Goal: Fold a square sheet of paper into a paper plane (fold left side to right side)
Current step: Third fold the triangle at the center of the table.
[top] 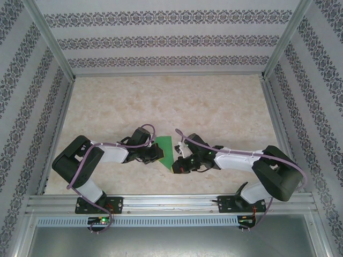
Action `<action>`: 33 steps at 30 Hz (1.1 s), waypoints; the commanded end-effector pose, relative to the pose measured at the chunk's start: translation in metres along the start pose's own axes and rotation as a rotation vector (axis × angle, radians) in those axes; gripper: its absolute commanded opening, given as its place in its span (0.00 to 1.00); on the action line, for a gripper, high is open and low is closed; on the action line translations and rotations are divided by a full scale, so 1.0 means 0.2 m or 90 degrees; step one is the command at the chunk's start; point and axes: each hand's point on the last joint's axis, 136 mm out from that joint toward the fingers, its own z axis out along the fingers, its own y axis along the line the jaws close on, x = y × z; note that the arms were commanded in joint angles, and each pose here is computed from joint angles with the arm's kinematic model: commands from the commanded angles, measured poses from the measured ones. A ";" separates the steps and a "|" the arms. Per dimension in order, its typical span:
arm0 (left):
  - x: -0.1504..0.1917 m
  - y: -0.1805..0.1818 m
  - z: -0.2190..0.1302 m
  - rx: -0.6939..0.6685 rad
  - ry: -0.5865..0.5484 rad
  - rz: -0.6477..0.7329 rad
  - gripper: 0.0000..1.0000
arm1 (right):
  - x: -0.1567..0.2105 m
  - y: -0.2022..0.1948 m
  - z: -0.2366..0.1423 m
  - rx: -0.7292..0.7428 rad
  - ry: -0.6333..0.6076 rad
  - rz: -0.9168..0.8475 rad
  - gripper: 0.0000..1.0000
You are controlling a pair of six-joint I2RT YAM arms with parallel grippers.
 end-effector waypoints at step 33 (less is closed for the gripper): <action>-0.03 -0.06 -0.13 -0.016 -0.054 0.057 0.12 | -0.05 -0.37 0.17 0.129 0.011 0.087 0.00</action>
